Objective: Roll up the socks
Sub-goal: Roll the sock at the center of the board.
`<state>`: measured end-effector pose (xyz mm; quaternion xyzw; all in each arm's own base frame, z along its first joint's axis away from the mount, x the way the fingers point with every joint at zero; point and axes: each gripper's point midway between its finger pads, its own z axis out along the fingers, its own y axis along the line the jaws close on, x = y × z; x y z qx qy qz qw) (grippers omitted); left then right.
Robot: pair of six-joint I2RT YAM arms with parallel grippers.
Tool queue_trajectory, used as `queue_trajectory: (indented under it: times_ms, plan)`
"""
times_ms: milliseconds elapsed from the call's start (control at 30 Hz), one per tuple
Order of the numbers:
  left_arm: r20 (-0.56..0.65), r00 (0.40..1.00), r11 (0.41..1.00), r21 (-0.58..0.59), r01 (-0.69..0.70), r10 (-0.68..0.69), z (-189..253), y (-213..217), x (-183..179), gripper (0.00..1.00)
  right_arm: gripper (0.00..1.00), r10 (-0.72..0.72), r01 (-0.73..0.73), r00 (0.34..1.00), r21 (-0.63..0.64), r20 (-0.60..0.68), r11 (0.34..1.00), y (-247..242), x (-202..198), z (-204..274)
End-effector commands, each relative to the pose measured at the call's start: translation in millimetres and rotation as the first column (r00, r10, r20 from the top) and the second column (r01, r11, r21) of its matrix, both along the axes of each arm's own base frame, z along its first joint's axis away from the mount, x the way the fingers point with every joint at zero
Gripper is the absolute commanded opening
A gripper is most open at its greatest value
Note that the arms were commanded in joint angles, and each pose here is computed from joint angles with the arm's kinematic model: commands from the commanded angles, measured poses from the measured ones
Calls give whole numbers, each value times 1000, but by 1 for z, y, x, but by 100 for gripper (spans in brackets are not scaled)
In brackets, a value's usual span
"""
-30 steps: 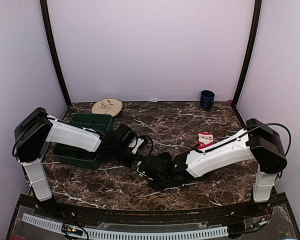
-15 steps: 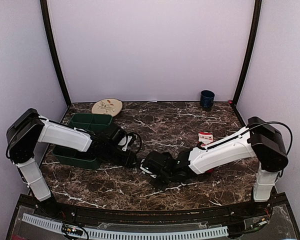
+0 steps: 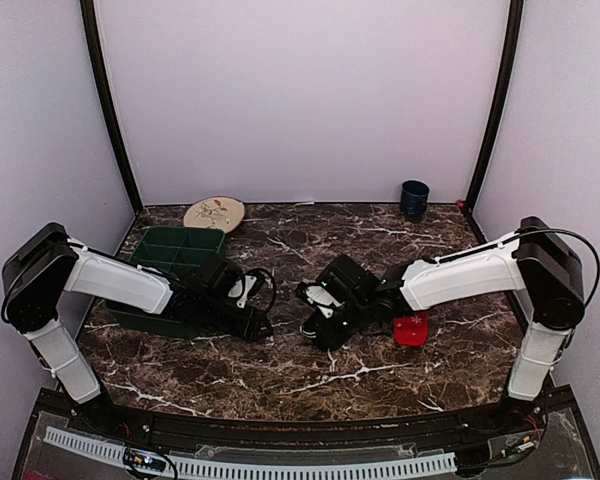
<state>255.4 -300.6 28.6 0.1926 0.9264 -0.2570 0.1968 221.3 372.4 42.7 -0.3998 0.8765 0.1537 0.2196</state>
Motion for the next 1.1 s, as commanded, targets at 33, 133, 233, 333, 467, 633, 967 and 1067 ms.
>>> queue_trajectory:
  times_ms: [33, 133, 233, 333, 467, 633, 967, 1067]
  plan:
    - [-2, 999, 998, -25, 52, -52, 3, 0, -10, 58, 0, 7, 23, 977, 138, -213, 990, 14, -9, -2]
    - [14, 997, 996, -38, 79, -78, 9, -5, -11, 58, 0, 5, 49, 957, 180, -290, 982, 14, -12, -5]
    - [33, 994, 993, -51, 105, -103, 14, -11, -11, 58, 0, 5, 75, 936, 213, -353, 974, 13, -14, -7]
    - [51, 989, 988, -68, 142, -138, 20, -19, -13, 58, 0, -9, 112, 917, 236, -399, 965, 10, -15, -8]
    - [77, 980, 979, -72, 191, -186, 25, -31, -16, 58, 0, -40, 171, 894, 257, -447, 951, 4, -12, -10]
    - [112, 966, 967, -78, 244, -235, 33, -47, -20, 58, 0, -82, 259, 856, 286, -511, 922, -4, -7, -8]
    - [142, 943, 946, -77, 313, -301, 38, -77, -23, 58, 0, -106, 346, 786, 291, -609, 892, -8, 0, -7]
    - [146, 941, 945, -72, 318, -306, 37, -83, -21, 58, 0, -104, 342, 781, 282, -616, 896, -6, 3, -6]
